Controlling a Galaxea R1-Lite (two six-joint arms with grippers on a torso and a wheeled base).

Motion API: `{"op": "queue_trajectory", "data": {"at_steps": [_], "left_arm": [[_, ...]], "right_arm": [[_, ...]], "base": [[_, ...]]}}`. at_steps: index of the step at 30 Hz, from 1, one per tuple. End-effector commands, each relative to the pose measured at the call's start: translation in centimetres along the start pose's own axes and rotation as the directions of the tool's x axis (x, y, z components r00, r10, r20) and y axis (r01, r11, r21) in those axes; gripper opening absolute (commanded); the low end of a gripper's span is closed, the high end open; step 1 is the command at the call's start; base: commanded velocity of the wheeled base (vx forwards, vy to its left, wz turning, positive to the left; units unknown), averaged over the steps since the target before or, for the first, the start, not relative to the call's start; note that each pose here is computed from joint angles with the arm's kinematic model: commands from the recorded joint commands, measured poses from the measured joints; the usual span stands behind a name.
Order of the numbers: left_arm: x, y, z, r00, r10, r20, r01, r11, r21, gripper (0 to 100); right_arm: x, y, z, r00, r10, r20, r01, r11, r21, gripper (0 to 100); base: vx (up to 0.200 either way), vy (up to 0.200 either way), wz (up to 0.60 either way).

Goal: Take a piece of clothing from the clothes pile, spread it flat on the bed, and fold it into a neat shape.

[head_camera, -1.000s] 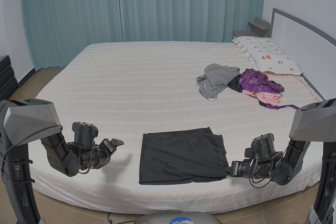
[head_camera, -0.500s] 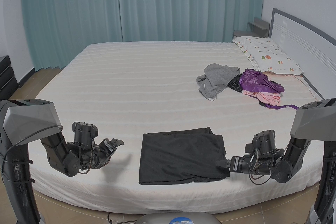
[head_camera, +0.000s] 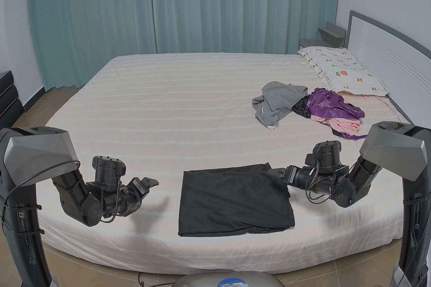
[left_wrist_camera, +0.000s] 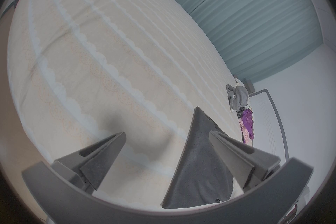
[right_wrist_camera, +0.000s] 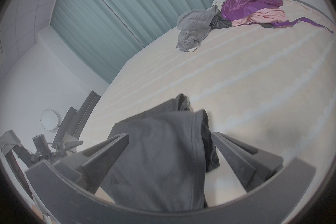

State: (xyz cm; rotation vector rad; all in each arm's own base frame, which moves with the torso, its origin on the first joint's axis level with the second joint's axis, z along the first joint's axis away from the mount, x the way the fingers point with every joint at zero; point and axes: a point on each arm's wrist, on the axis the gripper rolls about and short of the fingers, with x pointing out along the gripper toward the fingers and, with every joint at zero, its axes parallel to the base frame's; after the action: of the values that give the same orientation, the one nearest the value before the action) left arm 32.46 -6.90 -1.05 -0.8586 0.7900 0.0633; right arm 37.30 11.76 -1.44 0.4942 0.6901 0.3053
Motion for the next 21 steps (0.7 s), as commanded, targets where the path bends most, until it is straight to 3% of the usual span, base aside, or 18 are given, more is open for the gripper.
{"op": "queue_trajectory", "data": {"at_steps": [1,15,16,21], "left_arm": [[0.0,0.0,0.0,1.0,0.0,0.002,0.0,1.0,0.0,100],[0.0,0.0,0.0,1.0,-0.001,0.001,0.001,1.0,0.0,100],[0.0,0.0,0.0,1.0,0.0,0.0,0.0,1.0,0.001,100],[0.1,0.0,0.0,1.0,0.001,0.001,-0.001,1.0,0.003,100]], "right_arm": [[4.1,-2.1,0.4,0.999,-0.027,-0.024,0.027,0.999,0.03,100],[4.8,-2.5,1.1,0.998,0.015,-0.056,-0.01,0.996,0.084,100],[4.9,-2.6,1.0,0.998,0.023,-0.064,-0.017,0.996,0.088,0],[5.2,-2.6,1.2,0.998,0.033,-0.053,-0.028,0.994,0.108,0]], "base": [[0.0,0.0,0.0],[0.0,0.0,0.0],[0.0,0.0,0.0],[0.0,0.0,0.0]]}}
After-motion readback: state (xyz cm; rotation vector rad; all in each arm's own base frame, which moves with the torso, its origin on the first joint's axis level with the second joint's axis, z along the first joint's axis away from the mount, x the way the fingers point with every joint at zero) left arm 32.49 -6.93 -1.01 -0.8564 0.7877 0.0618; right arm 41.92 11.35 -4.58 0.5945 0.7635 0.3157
